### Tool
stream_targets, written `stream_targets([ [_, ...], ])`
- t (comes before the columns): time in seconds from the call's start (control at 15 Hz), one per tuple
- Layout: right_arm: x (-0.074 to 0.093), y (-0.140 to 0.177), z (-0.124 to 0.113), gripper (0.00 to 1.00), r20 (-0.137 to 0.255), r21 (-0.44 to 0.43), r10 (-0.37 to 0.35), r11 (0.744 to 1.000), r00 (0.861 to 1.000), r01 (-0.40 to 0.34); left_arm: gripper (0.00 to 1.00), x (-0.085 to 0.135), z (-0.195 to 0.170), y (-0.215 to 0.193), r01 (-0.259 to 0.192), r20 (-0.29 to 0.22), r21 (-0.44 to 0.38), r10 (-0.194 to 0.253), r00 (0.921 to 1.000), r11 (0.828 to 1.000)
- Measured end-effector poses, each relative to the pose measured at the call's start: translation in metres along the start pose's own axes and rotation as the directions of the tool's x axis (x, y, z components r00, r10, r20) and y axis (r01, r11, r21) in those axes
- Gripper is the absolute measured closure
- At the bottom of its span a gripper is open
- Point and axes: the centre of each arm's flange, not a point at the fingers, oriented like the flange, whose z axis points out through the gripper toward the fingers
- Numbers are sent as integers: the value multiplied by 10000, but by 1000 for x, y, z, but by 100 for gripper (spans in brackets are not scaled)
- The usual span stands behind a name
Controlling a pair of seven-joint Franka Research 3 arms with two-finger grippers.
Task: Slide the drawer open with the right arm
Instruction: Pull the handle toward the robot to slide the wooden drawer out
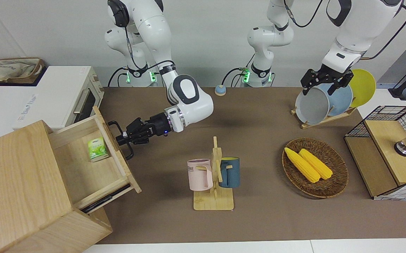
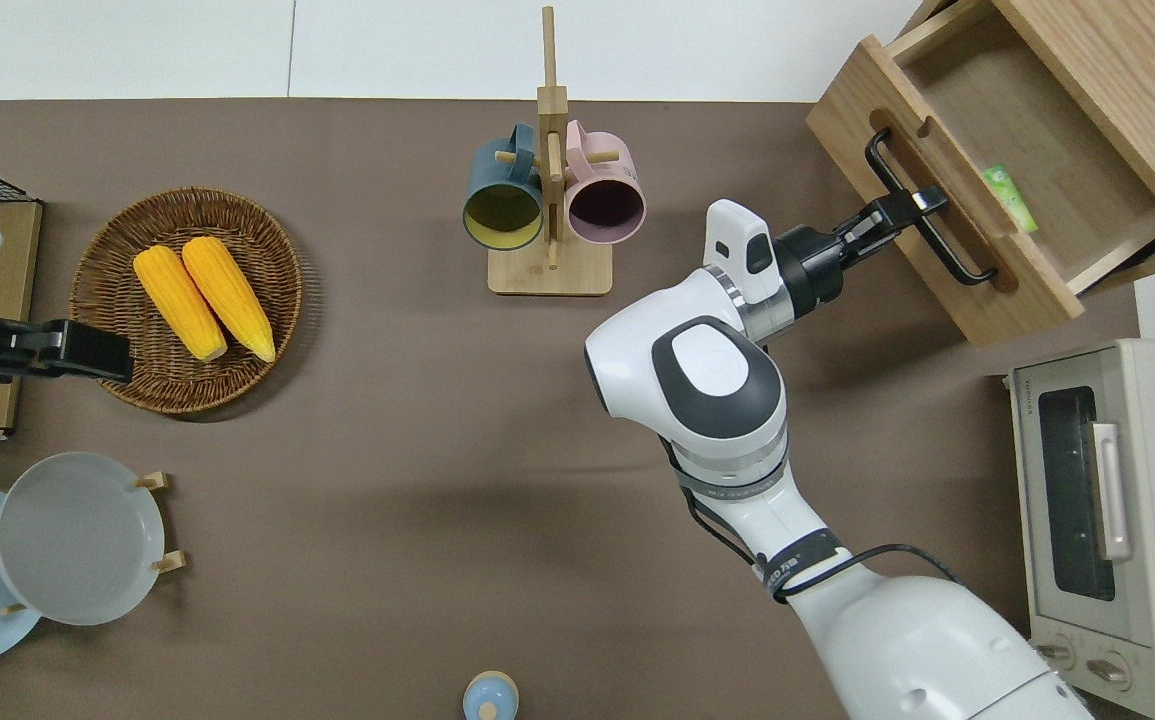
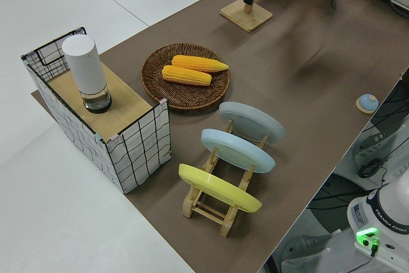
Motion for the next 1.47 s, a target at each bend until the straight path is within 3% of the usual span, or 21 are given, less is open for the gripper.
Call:
stream_targets([
  [0.27, -4, 1, -43, 82, -33, 85, -3, 10000, 10000, 4, 0, 0, 0, 0, 0, 0, 0, 0, 10000, 10000],
  [0.67, -12, 2, -89, 82, -98, 111, -36, 9999, 9999, 37, 0, 0, 0, 0, 0, 0, 0, 0, 10000, 10000],
  [1.2, -9, 0, -95, 82, 75, 1, -44, 10000, 10000, 44, 0, 0, 0, 0, 0, 0, 0, 0, 10000, 10000],
  [1.27, -8, 0, -95, 81, 81, -1, -61, 10000, 9999, 61, 0, 0, 0, 0, 0, 0, 0, 0, 10000, 10000],
  [1.47, -8, 5, -104, 58, 1, -12, -249, 9997, 9997, 249, 0, 0, 0, 0, 0, 0, 0, 0, 10000, 10000],
])
